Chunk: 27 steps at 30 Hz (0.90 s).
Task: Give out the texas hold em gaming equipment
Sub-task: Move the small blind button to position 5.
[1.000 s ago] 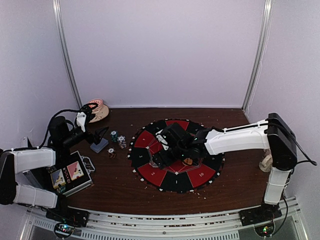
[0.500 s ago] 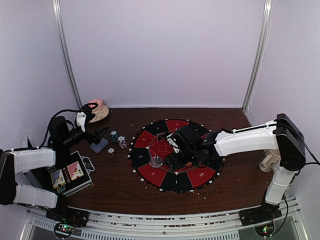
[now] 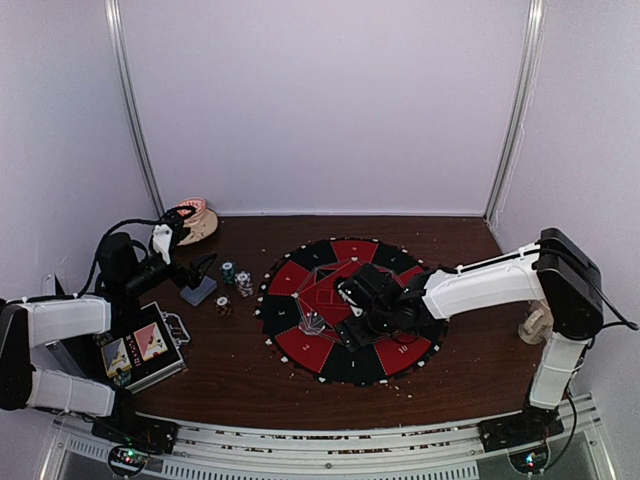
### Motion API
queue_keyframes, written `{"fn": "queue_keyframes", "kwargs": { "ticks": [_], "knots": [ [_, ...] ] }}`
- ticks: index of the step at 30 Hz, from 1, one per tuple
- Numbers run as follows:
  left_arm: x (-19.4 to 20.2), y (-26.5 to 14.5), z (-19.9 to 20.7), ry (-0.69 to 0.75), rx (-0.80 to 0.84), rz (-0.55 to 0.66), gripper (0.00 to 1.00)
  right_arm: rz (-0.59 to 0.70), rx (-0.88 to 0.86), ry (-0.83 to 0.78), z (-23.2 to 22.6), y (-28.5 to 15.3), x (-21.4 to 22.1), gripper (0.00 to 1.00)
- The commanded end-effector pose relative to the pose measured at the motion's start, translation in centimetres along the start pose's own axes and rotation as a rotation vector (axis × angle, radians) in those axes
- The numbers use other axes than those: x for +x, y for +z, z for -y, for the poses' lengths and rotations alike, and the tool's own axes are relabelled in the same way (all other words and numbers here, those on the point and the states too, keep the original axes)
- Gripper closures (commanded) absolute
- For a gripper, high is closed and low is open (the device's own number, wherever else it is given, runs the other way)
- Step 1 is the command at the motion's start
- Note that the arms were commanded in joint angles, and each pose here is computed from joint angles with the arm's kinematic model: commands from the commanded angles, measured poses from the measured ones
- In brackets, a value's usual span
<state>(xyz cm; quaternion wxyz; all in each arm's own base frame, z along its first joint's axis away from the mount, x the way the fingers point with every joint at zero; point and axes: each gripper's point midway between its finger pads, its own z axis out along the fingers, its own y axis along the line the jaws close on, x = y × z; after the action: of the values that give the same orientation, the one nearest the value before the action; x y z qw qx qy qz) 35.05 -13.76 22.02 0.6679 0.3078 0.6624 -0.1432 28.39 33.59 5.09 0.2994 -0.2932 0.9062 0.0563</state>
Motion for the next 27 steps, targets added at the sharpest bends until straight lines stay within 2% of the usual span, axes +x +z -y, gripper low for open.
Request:
{"fn": "queue_keyframes", "kwargs": {
  "ticks": [1, 16, 22, 27],
  "knots": [
    [-1.6, -0.3, 0.0, 0.045, -0.013, 0.061, 0.02, -0.001, -0.002, 0.073, 1.3, -0.2, 1.1, 0.08],
    [-1.4, -0.2, 0.0, 0.045, -0.017, 0.057, 0.02, -0.022, -0.048, 0.195, 3.4, 1.2, 3.4, 0.09],
    [-1.5, -0.2, 0.0, 0.045, -0.018, 0.057, 0.02, -0.035, -0.007, 0.207, 4.0, 2.2, 2.9, 0.10],
    [-1.4, -0.2, 0.1, 0.047, -0.015, 0.058, 0.02, -0.004, 0.069, 0.295, 6.8, 1.9, 2.1, 0.09]
  ]
}}
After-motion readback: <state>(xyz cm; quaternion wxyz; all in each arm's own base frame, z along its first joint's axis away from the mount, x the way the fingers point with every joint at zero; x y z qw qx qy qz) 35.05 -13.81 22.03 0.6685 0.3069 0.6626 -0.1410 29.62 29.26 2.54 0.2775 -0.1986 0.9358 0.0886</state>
